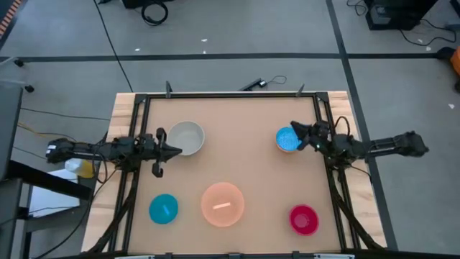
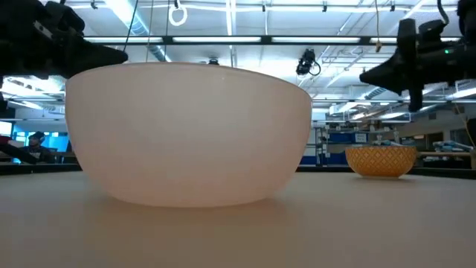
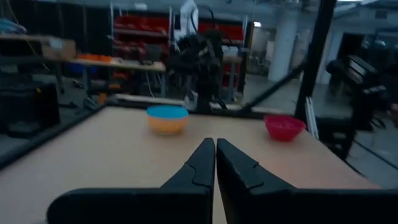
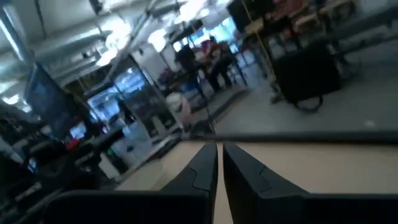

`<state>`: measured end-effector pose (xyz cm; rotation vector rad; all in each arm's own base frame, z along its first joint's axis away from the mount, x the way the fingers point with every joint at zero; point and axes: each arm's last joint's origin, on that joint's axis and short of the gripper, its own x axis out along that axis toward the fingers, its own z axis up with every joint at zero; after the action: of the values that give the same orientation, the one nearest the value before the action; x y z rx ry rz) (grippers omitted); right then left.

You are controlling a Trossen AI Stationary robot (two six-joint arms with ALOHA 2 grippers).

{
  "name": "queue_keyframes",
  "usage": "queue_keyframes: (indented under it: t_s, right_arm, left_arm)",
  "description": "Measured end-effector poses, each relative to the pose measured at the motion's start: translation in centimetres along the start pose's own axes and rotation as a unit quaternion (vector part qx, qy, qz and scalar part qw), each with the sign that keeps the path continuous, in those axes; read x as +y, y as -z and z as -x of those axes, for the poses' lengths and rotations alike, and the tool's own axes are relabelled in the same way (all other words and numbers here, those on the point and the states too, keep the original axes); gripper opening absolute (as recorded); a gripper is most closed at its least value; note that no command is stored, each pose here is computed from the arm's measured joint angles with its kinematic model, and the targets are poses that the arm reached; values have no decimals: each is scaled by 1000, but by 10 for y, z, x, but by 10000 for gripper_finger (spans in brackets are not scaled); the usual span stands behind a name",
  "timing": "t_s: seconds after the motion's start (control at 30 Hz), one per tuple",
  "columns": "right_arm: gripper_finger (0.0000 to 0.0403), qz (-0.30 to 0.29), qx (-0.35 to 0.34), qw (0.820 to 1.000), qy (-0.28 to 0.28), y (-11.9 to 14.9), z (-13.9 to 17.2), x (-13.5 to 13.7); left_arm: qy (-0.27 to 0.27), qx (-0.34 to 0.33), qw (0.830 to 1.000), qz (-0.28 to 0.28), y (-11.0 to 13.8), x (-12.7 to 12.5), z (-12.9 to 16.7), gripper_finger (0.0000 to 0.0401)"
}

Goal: Nest bowls inside each other
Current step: Stack the gray bowl on the orange bowl

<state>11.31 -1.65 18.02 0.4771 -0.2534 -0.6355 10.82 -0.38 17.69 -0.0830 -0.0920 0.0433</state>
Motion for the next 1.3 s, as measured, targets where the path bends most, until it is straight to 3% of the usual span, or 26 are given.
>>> queue_keyframes:
  t_s: [0.13,0.4,0.5,0.6,0.77,0.9,1.13,1.3]
  right_arm:
    - [35,8,43,997,-70,-14,-21,13]
    - [35,63,96,993,27,-8,-72,21]
    - [34,79,122,989,33,-2,-85,21]
    - [35,109,142,983,28,2,-94,22]
    - [46,189,158,969,26,4,-114,26]
    - [72,216,168,961,43,-1,-139,30]
    - [145,226,244,937,103,-16,-195,41]
    - [183,203,264,941,62,-37,-240,66]
  left_arm:
    - [-32,-6,999,-30,-1,1,-4,20]
    - [-149,26,987,-51,7,7,-13,20]
    - [-156,29,986,-41,9,8,-17,20]
    - [-164,31,986,3,12,9,-20,20]
    - [-205,100,972,48,29,17,-22,20]
    - [-222,142,964,40,38,23,-21,21]
    - [-197,160,967,9,39,26,-22,32]
    - [-199,182,963,5,43,26,-20,86]
